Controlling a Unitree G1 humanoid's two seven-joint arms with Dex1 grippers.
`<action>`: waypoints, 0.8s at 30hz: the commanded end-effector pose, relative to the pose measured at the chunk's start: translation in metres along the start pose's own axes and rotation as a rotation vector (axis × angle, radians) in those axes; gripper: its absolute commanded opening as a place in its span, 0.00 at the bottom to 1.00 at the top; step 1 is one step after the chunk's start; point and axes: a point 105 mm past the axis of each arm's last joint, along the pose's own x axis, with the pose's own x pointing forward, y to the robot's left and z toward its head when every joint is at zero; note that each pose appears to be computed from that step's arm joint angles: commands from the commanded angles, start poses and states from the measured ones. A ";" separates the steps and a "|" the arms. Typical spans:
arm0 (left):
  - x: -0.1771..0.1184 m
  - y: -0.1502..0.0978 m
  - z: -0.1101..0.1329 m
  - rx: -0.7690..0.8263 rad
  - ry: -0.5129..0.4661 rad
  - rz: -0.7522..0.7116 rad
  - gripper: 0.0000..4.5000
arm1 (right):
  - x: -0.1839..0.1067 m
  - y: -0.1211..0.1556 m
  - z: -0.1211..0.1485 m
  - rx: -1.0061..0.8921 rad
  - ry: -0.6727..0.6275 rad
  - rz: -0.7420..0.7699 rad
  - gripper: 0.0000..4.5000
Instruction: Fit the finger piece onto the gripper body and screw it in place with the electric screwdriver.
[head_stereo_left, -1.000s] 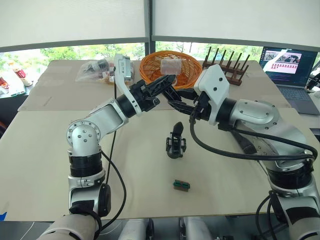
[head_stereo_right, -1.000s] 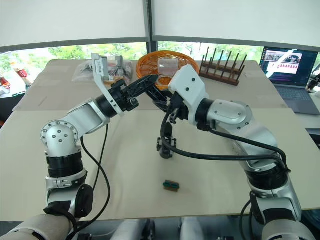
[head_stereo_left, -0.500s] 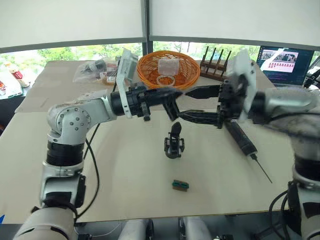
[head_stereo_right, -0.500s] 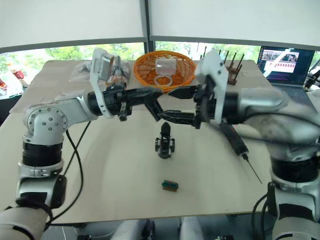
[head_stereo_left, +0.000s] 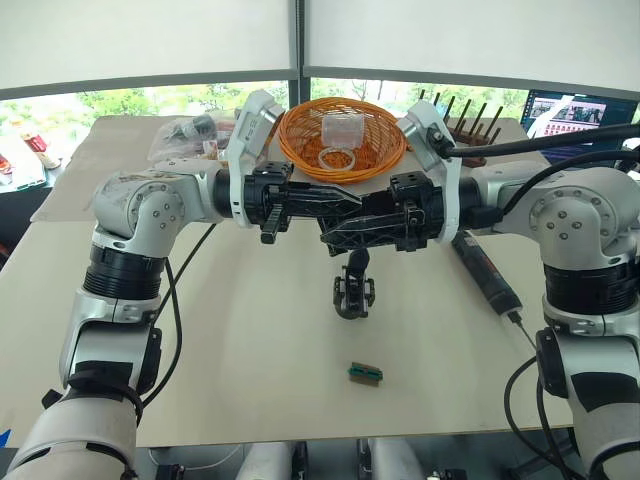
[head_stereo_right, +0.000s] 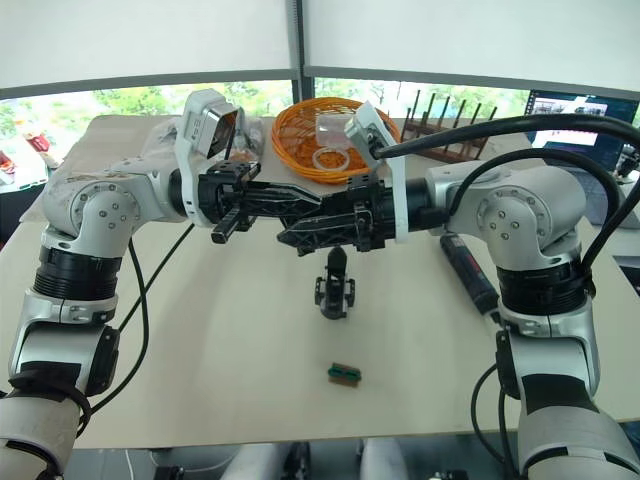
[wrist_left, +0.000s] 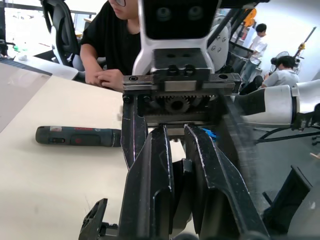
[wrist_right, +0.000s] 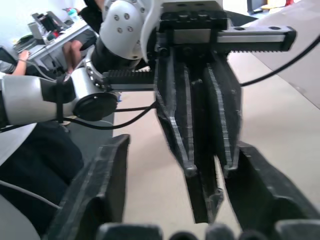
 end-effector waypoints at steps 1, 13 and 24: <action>-0.002 -0.006 0.009 0.048 -0.008 -0.007 0.00 | 0.002 0.007 0.012 -0.090 -0.029 0.014 0.51; 0.000 -0.002 0.012 0.024 -0.034 -0.006 0.00 | -0.001 0.007 0.010 -0.149 -0.020 0.016 0.24; -0.002 -0.001 0.021 -0.034 -0.080 -0.004 0.00 | -0.003 0.010 0.006 -0.166 -0.038 -0.004 0.19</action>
